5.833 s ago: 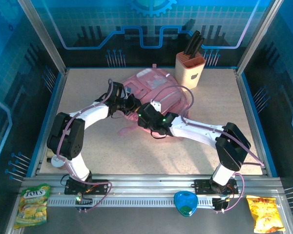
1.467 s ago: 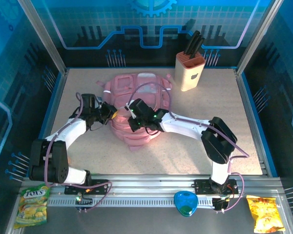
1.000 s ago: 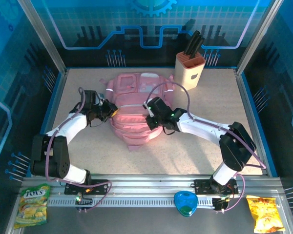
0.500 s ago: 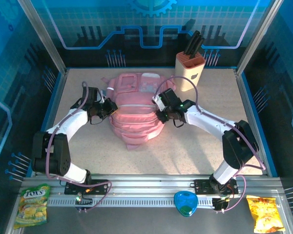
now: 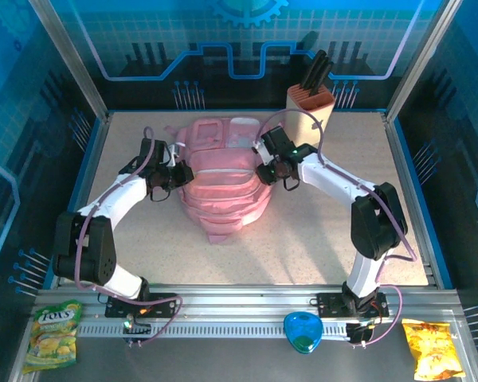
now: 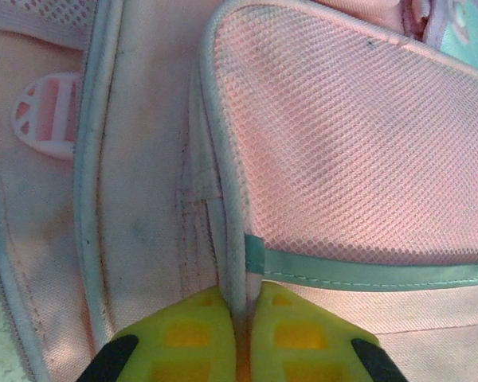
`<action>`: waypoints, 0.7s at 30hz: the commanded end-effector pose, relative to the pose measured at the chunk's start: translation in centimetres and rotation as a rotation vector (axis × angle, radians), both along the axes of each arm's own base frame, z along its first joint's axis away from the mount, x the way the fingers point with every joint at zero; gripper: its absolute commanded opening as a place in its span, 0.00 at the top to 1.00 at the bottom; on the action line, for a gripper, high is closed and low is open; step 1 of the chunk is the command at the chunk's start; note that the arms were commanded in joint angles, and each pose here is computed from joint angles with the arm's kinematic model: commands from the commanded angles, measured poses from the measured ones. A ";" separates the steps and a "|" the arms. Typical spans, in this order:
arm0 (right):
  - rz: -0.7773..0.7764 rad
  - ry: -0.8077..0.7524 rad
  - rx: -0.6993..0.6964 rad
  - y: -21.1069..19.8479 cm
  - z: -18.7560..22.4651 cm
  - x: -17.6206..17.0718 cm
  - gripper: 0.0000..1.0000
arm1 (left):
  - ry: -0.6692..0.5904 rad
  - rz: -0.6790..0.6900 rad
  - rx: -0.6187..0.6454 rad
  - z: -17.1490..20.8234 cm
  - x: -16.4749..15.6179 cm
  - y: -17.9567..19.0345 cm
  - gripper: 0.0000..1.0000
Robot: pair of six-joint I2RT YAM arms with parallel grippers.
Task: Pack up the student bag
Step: Zip the student bag at the top-center of the table, then reset both arms
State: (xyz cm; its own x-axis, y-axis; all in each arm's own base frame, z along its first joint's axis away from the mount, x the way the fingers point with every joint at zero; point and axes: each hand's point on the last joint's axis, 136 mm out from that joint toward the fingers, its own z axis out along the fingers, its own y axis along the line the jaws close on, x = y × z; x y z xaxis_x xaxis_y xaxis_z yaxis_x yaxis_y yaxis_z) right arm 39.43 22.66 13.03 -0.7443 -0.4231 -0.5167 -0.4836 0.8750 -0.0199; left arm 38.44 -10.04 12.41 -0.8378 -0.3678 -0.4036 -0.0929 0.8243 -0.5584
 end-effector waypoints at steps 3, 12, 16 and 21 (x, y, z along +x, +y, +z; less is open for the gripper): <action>-0.148 -0.074 0.111 -1.8 4.3 0.7 0.55 | -0.086 0.052 0.057 2.0 0.3 1.2 0.81; -0.396 -0.394 0.112 -10.0 9.7 -1.7 0.00 | -0.316 0.452 0.273 6.9 -0.6 9.5 0.14; -0.578 -0.533 0.044 -16.1 10.4 -2.4 0.00 | -0.378 0.617 0.418 6.3 -2.2 13.9 0.01; -0.699 -0.667 -0.068 -22.0 7.8 -3.6 0.00 | -0.477 0.731 0.550 4.4 -3.9 17.1 0.01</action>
